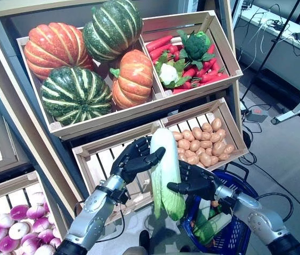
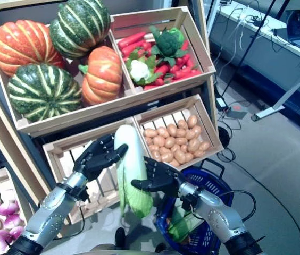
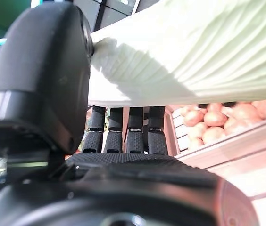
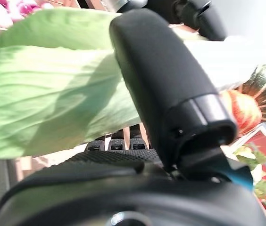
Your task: Put vegetables into the basket
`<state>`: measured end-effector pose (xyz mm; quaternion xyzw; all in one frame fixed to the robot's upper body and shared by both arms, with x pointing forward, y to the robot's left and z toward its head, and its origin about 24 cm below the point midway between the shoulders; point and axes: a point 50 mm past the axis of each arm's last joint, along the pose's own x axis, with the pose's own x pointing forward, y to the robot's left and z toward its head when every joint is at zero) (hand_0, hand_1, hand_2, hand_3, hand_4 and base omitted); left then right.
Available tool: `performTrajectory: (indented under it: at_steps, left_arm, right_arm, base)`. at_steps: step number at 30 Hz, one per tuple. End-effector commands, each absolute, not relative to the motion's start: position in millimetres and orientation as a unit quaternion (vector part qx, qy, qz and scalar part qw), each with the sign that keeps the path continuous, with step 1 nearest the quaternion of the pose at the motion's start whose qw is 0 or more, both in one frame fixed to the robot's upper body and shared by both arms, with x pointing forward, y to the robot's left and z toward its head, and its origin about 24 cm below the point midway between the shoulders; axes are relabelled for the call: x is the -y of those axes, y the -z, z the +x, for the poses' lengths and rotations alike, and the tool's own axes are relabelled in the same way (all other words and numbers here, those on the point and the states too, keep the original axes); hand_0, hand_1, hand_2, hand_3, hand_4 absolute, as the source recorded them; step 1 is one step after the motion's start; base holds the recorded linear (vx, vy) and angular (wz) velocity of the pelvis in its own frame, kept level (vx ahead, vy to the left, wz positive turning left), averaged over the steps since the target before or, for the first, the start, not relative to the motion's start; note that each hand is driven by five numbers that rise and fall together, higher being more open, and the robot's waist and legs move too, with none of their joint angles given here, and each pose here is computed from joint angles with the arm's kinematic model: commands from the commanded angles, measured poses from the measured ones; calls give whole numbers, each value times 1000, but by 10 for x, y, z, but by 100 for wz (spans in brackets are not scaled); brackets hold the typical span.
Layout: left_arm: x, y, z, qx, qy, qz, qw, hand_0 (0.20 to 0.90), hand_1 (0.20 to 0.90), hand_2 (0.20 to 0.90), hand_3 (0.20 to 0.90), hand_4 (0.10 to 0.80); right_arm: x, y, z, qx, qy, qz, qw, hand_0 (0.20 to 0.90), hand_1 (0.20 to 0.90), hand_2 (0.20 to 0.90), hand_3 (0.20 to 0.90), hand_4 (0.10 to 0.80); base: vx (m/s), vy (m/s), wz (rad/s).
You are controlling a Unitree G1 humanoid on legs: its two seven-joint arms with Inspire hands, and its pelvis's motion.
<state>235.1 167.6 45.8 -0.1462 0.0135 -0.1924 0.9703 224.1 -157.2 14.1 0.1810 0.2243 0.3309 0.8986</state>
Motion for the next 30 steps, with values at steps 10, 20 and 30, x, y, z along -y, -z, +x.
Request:
performTrajectory:
  at_steps: [10, 20, 30]
  left_arm:
    - [-1597, -1128, 2477, 181, 238, -190, 935, 300, 300, 300, 300, 400]
    - [-1543, -1108, 2482, 165, 261, -204, 929, 300, 300, 300, 300, 400]
    - [-1359, -983, 2420, 105, 358, -214, 903, 300, 300, 300, 300, 400]
  right_arm:
    - [1490, 46, 2179, -261, -346, 215, 875, 900, 900, 900, 900, 800]
    - [1484, 160, 2119, -288, -360, 217, 861, 900, 900, 900, 900, 800]
    - [1412, 40, 2119, -254, -426, 211, 842, 300, 300, 300, 300, 400]
  base:
    - [0, 0, 0]
    - [0, 0, 0]
    - [0, 0, 0]
